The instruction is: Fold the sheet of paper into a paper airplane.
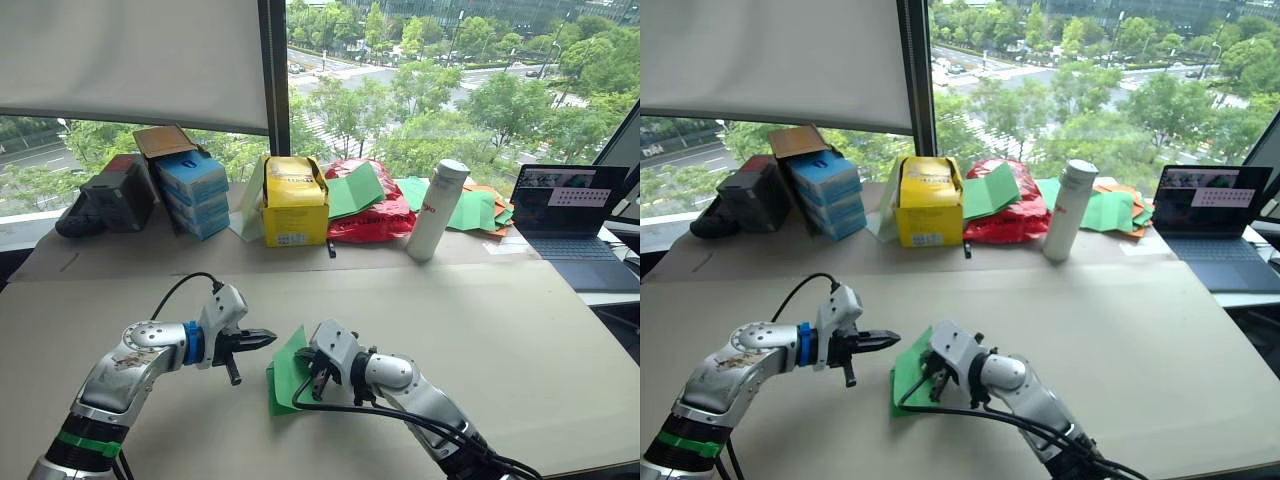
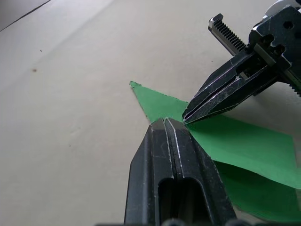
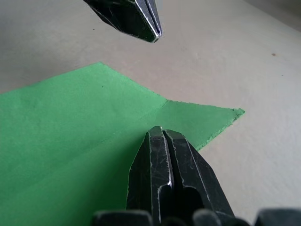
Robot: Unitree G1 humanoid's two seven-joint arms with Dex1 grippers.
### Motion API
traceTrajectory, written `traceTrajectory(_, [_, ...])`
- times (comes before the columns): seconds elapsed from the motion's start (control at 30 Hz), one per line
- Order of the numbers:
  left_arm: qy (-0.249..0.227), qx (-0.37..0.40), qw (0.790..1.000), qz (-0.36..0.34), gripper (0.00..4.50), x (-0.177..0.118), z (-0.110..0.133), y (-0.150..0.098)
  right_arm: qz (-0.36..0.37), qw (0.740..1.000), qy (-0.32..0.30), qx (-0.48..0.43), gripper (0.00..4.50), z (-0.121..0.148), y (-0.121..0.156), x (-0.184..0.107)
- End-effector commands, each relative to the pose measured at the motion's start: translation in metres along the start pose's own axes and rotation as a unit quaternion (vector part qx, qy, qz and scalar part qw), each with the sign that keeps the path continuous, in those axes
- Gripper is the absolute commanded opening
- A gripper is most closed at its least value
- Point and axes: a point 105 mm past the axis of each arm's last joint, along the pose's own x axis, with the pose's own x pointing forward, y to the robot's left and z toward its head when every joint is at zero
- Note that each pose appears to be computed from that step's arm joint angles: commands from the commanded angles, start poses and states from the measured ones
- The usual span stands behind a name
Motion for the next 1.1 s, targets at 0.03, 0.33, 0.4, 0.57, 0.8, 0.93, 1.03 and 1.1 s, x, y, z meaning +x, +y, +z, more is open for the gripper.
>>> traceTrajectory(0.03, [0.002, -0.003, 1.000, -0.015, 0.02, 0.010, -0.011, -0.009, 0.001, 0.998, 0.055, 0.017, 0.00, -0.026, -0.001, -0.004])
traceTrajectory(0.33, [0.058, 0.018, 0.998, -0.023, 0.02, 0.016, -0.041, -0.015, 0.002, 0.999, 0.036, 0.019, 0.00, -0.019, -0.004, -0.007])
traceTrajectory(0.4, [0.076, 0.029, 0.996, -0.022, 0.02, 0.016, -0.048, -0.014, 0.002, 1.000, -0.006, 0.016, 0.00, -0.001, -0.008, -0.006])
traceTrajectory(0.57, [0.086, 0.037, 0.995, -0.025, 0.02, 0.016, -0.055, -0.017, 0.012, 0.999, -0.044, 0.013, 0.00, 0.015, -0.012, -0.005])
traceTrajectory(0.8, [0.080, 0.035, 0.996, -0.021, 0.02, 0.017, -0.052, -0.022, 0.055, 0.998, -0.011, 0.004, 0.00, -0.012, -0.006, -0.006])
traceTrajectory(0.93, [0.076, 0.033, 0.996, -0.014, 0.02, 0.015, -0.052, -0.023, 0.064, 0.998, 0.010, 0.007, 0.00, -0.029, -0.004, -0.001])
traceTrajectory(1.03, [0.075, 0.031, 0.997, -0.012, 0.02, 0.014, -0.051, -0.024, 0.058, 0.998, 0.012, 0.011, 0.00, -0.033, -0.011, 0.003])
traceTrajectory(1.1, [0.075, 0.030, 0.997, -0.009, 0.02, 0.013, -0.052, -0.025, 0.050, 0.999, 0.020, 0.008, 0.00, -0.035, -0.021, 0.006])
